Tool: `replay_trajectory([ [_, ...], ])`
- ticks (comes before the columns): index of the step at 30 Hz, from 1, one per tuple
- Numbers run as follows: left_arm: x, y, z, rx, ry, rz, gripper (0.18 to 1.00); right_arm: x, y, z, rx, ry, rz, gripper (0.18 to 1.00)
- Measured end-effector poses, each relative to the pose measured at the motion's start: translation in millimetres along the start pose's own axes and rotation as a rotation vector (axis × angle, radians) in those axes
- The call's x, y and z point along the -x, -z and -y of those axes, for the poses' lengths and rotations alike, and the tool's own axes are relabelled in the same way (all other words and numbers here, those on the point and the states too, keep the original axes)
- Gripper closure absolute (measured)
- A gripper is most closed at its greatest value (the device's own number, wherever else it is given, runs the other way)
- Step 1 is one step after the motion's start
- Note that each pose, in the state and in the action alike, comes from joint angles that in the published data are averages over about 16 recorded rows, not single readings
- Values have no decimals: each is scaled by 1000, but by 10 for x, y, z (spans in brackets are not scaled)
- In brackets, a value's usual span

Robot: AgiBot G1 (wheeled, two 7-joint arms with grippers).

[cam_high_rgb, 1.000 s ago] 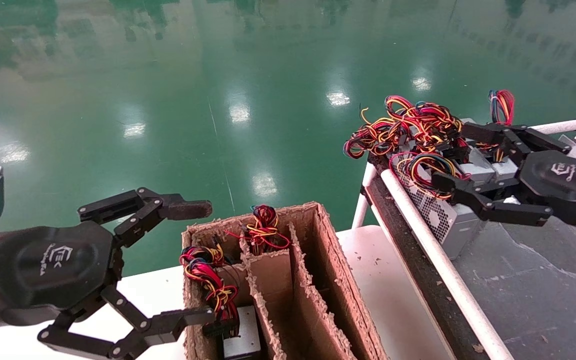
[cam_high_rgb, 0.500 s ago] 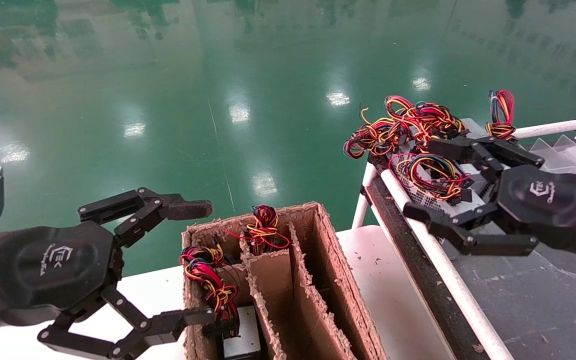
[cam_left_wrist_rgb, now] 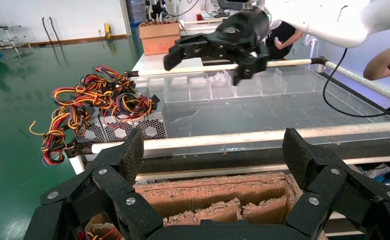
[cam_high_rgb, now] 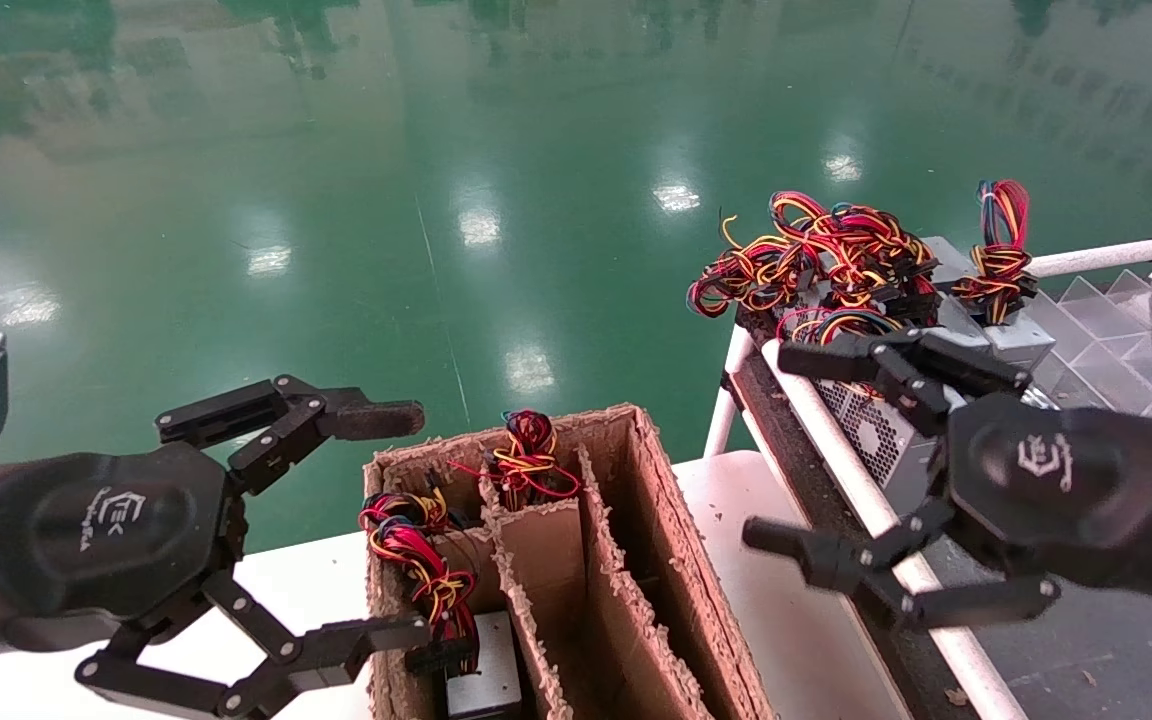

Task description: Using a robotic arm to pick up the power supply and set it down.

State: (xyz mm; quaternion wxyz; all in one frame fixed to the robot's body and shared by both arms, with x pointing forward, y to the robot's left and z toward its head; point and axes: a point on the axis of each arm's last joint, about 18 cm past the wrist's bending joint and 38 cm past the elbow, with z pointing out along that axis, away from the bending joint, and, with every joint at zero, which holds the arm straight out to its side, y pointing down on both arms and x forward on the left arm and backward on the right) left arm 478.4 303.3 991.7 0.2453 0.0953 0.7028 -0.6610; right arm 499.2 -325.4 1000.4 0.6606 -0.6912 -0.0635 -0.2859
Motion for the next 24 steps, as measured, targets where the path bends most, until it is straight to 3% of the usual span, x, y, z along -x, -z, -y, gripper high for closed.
replay_trajectory([
  [12,0,0,0,0,0,0,184,300,-141,67,-7,-2,115,178],
  [24,1,1,-1,0,0,0,184,358,-163,78,-9,-3,136,178],
])
